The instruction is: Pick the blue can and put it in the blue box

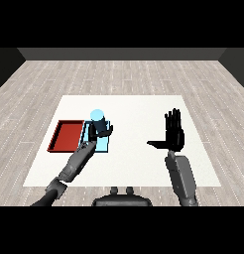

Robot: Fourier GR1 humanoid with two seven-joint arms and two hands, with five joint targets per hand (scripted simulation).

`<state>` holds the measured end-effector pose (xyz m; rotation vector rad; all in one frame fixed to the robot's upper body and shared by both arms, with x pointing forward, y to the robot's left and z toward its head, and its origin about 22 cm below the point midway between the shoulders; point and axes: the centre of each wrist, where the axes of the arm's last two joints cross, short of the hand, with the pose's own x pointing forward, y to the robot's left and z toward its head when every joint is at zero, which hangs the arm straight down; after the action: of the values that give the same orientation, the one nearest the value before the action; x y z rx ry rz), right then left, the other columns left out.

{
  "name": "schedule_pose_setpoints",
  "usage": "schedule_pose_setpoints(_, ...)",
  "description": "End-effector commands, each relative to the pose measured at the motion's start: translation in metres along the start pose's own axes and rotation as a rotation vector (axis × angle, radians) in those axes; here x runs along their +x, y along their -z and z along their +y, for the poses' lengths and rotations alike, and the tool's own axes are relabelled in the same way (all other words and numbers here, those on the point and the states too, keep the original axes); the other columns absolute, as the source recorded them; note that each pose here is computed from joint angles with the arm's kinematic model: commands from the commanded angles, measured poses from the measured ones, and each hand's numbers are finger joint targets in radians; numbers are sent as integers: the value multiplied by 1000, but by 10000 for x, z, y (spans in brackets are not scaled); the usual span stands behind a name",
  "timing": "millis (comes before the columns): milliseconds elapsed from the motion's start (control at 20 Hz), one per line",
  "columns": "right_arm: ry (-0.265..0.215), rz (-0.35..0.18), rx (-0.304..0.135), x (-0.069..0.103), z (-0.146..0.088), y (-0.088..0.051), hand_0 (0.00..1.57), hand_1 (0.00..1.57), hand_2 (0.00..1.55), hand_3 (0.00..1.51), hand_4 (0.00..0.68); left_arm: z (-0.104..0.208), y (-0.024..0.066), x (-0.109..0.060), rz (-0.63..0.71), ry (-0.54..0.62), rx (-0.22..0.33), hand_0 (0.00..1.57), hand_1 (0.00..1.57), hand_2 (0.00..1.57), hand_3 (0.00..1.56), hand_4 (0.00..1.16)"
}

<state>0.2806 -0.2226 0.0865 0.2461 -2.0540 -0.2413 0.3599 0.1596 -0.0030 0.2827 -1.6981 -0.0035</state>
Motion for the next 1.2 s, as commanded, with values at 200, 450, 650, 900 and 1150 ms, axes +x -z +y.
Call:
schedule_pose_setpoints(200, -22, 21, -78, -115, -241, 16, 0, 0, 0, 0, 0, 443, 561, -43, 168, 115, 93, 1571, 1571, 1571, 1508, 1097)
schedule_pose_setpoints(450, -24, 28, -77, -206, -245, 133, 0, 0, 0, 0, 0, 563, 513, -294, 357, 221, 132, 1571, 1571, 1571, 1456, 1023)
schedule_pose_setpoints(650, -27, 53, -99, -234, -265, 126, 0, 0, 0, 0, 0, 443, 292, -586, 470, 295, 124, 1571, 1571, 1511, 1347, 986)
schedule_pose_setpoints(900, -38, 64, -91, -312, -426, 50, 0, 0, 0, 0, 0, 553, 8, -902, 681, 377, 130, 903, 903, 839, 951, 898)
schedule_pose_setpoints(1150, -2, 30, -78, -182, -365, 21, 0, 0, 0, 0, 0, 706, -298, -1169, 724, 348, 95, 1156, 1156, 1079, 550, 775)
